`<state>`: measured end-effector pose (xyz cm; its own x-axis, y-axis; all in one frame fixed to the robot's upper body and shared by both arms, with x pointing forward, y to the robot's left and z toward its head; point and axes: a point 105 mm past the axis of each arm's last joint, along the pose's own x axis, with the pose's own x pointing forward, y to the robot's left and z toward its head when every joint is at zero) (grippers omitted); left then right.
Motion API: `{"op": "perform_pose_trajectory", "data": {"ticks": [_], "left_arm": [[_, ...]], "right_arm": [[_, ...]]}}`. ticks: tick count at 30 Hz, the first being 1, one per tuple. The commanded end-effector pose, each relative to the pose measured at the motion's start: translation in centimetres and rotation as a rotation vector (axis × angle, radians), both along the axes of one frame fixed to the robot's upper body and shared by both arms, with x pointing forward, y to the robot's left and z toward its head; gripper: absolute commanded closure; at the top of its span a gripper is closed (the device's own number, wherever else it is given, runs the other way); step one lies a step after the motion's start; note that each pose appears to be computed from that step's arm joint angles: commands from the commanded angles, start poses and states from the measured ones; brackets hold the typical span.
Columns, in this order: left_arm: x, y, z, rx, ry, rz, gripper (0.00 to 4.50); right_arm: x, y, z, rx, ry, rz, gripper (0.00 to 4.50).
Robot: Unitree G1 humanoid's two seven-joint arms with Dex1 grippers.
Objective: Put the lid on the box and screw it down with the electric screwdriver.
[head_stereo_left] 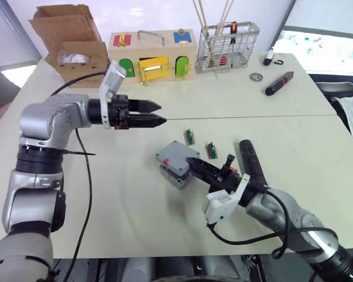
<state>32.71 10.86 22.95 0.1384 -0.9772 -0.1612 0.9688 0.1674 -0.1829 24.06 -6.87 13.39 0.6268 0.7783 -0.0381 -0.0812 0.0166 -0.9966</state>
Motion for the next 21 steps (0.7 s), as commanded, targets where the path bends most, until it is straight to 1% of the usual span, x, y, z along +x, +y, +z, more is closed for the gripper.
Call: {"op": "perform_pose_trajectory", "data": {"ticks": [1,4,10,21], "left_arm": [[-1.3,-1.1,-0.5,0.034,-0.022,-0.088,0.73],[-2.1,-2.0,-1.5,0.057,-0.012,-0.146,0.73],[-2.7,-3.2,-2.9,0.07,-0.01,-0.188,0.73],[-2.2,-3.7,-5.4,0.097,0.021,-0.191,0.73]], "right_arm": [[0.1,0.1,1.0,0.024,-0.071,0.001,4.39],[0.6,0.0,0.6,0.019,-0.069,-0.018,4.39],[0.7,-0.2,-0.4,0.008,-0.07,-0.026,4.39],[0.6,-0.1,-1.5,-0.001,-0.04,-0.012,4.39]]}}
